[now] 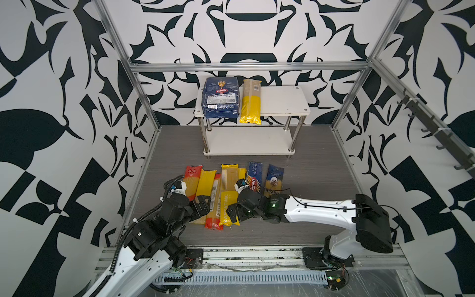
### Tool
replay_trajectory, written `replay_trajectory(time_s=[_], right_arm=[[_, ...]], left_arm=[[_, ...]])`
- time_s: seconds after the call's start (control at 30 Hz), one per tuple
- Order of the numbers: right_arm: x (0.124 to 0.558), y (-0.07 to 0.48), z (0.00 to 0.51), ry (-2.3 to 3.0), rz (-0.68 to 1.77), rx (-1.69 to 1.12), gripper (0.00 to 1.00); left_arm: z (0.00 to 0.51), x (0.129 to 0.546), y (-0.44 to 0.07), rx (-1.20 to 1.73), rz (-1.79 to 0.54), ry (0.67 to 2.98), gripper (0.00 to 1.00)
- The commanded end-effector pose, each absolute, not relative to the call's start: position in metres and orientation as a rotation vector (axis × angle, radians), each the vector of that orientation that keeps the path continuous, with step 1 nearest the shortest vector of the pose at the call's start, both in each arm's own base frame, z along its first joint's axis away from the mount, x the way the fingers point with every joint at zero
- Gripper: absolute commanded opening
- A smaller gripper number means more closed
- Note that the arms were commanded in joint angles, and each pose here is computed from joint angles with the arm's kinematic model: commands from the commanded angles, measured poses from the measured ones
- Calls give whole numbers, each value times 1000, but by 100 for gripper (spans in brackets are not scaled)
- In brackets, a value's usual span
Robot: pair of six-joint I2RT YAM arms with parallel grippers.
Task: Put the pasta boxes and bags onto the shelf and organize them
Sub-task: 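Grasp the second yellow Pastatime bag with the right gripper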
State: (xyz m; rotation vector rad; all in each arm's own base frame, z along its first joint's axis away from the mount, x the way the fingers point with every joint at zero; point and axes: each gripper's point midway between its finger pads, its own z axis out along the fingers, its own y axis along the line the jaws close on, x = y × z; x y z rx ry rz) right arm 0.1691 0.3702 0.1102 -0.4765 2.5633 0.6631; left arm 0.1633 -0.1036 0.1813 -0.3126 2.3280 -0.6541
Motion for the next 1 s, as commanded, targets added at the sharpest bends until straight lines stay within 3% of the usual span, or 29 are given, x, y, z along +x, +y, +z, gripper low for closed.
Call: replay_trajectory(time_s=[0.0, 0.3, 0.7, 0.87, 0.97], right_arm=[[173, 364, 92, 2602, 551, -478, 100], [183, 400, 76, 2615, 497, -473, 100], [200, 407, 56, 2627, 174, -467, 99], [198, 399, 41, 2662, 106, -451, 86], [196, 392, 35, 2682, 84, -448, 66]], left_arm=[[180, 165, -104, -326, -651, 2333, 99], [189, 161, -94, -340, -629, 2306, 99], [194, 157, -89, -330, -643, 2276, 99], [195, 156, -90, -321, -656, 2273, 99], [196, 156, -90, -322, -660, 2266, 100]])
